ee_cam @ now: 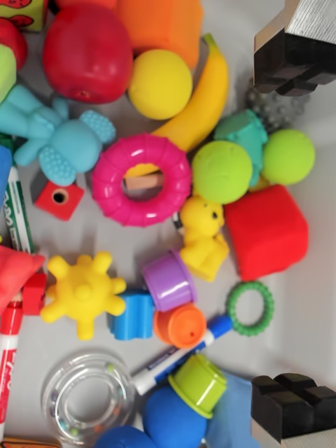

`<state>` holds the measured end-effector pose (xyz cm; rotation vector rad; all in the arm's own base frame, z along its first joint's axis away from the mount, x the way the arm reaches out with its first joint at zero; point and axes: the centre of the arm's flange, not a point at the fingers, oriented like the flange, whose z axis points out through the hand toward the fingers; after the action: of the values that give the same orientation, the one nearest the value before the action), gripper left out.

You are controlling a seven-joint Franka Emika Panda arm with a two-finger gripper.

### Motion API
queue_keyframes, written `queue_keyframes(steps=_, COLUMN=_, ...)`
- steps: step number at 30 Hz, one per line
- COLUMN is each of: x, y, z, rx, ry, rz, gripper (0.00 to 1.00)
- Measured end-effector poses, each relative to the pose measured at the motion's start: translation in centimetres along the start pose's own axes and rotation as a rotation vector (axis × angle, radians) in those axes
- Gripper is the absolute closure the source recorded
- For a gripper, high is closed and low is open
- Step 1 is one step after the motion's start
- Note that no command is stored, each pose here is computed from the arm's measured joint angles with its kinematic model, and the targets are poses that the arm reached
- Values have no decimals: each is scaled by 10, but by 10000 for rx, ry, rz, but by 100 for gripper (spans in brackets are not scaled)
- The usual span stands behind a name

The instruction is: Pick an object from the bin

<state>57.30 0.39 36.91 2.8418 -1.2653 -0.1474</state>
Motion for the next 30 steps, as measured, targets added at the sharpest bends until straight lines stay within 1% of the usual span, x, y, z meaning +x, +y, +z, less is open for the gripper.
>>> queue_keyframes(steps=5, x=-3, y=-3, z=10, rx=38, ry=41, rz=6, gripper=0)
queue_keyframes(steps=8, x=-6, y=-5, z=17, rx=69, ry=73, rz=27, gripper=0)
queue_keyframes(steps=11, x=-8, y=-7, z=24, rx=85, ry=90, rz=39, gripper=0)
queue_keyframes(steps=15, x=-12, y=-10, z=36, rx=136, ry=140, rz=59, gripper=0)
queue_keyframes(steps=16, x=-13, y=-11, z=37, rx=140, ry=144, rz=63, gripper=0)
queue_keyframes(steps=19, x=-16, y=-14, z=47, rx=183, ry=188, rz=78, gripper=0)
queue_keyframes(steps=24, x=-21, y=-18, z=62, rx=227, ry=237, rz=106, gripper=0)
queue_keyframes(steps=27, x=-25, y=-21, z=72, rx=276, ry=288, rz=125, gripper=0)
queue_keyframes(steps=30, x=-29, y=-24, z=84, rx=312, ry=330, rz=145, gripper=0)
